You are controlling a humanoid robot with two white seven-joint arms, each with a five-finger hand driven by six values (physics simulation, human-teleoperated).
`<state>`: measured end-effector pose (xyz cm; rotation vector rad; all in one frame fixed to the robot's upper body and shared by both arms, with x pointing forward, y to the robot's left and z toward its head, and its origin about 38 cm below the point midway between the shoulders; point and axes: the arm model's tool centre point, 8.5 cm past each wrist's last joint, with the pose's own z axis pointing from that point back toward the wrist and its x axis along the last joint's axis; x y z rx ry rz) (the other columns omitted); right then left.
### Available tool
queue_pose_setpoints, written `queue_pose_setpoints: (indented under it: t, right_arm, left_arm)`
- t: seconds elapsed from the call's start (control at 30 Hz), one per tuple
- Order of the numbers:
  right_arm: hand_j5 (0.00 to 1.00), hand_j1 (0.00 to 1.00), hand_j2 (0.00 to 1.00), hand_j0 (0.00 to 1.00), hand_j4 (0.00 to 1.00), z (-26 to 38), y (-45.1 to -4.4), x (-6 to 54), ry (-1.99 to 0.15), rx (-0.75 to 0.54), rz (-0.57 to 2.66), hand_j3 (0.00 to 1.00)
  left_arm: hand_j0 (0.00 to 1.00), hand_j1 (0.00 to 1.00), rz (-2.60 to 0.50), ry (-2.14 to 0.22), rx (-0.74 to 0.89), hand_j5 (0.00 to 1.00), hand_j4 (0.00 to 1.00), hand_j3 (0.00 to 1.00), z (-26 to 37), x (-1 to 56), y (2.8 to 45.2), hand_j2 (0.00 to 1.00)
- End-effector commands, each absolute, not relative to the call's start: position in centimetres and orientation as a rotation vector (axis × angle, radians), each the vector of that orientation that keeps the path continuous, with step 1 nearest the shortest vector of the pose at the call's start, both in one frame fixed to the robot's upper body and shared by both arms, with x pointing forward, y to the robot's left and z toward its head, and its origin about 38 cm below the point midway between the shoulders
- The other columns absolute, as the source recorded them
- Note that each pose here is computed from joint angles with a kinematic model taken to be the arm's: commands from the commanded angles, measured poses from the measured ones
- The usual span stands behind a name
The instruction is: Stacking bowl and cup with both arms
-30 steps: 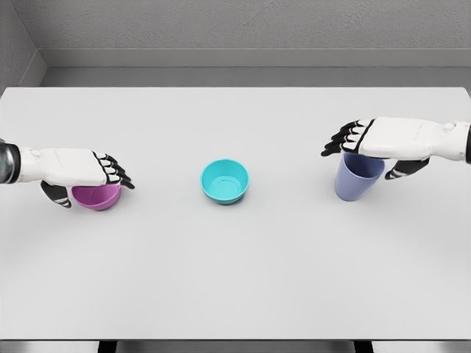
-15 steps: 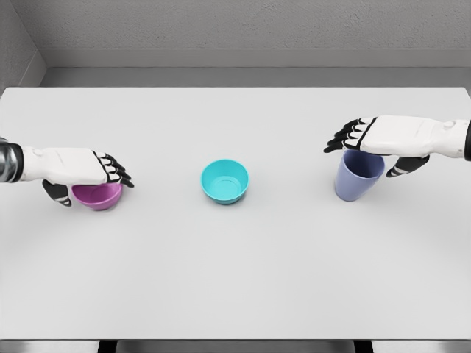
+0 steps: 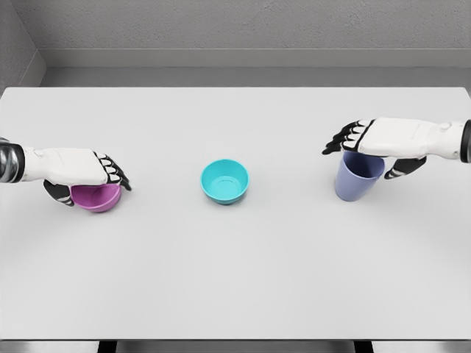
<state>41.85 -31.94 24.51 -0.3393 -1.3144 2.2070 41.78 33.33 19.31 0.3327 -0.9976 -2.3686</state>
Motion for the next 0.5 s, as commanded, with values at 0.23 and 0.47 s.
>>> queue_pose_setpoints:
  t: [0.23,0.47]
  right_arm:
    - [1.00,1.00,1.00,1.00,1.00,24.56,-31.92,41.88,-1.316,-0.337,2.203,1.00]
    - [1.00,1.00,1.00,1.00,1.00,24.61,-31.86,41.91,-1.319,-0.338,2.203,1.00]
  left_arm:
    - [0.72,0.72,-2.363,-1.001,0.332,0.72,0.72,0.72,19.35,41.79,33.35,0.72]
    - [0.72,0.72,-2.367,-1.016,0.334,0.72,0.72,0.72,19.70,41.94,32.96,0.72]
